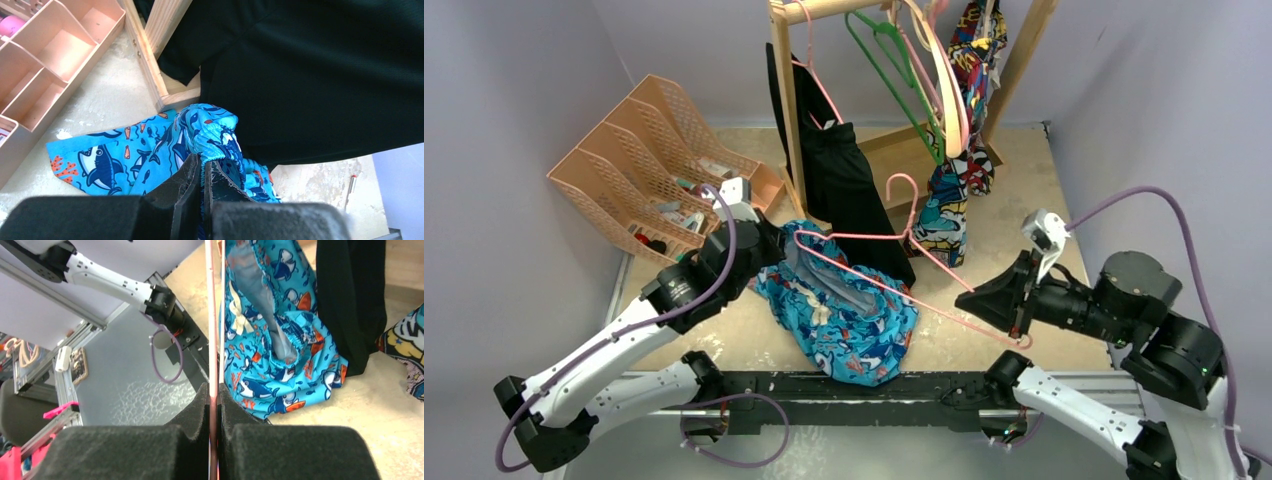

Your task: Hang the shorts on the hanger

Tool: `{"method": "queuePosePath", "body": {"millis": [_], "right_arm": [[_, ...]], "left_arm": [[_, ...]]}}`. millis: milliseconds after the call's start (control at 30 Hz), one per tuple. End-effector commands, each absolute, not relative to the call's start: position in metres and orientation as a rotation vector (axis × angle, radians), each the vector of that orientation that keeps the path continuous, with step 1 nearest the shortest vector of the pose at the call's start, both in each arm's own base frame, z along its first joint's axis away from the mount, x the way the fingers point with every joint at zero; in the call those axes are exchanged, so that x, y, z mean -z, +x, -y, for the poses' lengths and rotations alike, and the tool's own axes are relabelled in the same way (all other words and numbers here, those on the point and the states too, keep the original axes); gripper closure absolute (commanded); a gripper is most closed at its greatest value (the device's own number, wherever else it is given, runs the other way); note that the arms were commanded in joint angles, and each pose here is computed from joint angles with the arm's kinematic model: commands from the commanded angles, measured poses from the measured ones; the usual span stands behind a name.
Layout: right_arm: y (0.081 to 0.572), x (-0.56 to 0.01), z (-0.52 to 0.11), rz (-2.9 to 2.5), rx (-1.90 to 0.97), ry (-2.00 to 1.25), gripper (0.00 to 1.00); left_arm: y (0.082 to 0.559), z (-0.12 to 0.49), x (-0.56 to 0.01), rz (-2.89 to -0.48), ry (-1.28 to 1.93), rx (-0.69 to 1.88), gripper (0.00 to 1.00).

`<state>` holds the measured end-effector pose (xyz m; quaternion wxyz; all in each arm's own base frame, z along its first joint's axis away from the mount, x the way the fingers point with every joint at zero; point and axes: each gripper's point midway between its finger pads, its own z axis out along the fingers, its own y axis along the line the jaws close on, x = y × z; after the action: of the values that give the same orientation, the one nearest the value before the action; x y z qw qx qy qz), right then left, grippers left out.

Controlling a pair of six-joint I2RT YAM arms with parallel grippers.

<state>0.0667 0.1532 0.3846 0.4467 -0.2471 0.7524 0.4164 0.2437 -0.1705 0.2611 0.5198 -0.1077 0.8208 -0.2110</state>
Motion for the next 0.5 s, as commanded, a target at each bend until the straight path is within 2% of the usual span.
{"method": "queuePosePath", "body": {"millis": [0,200,367,467], "right_arm": [[0.069,-0.372,-0.171,-1.903,-1.067,-0.701,1.0],[0.088,-0.349,-0.184,-1.957,-1.032,-0.695,1.0],[0.126,-0.337,-0.185,-2.015,-0.847,-0.649,1.0],[0.135,-0.336,-0.194,-1.999,-0.834,-0.7,1.0]], "left_arm": [[0.245,0.175,-0.305,-1.879,-0.29,0.607,1.0],[0.241,0.179,-0.315,-1.873,-0.282,0.66,1.0],[0.236,0.183,-0.315,-1.891,-0.27,0.69,1.0],[0.233,0.19,-0.32,-1.895,-0.24,0.738,1.0]]}}
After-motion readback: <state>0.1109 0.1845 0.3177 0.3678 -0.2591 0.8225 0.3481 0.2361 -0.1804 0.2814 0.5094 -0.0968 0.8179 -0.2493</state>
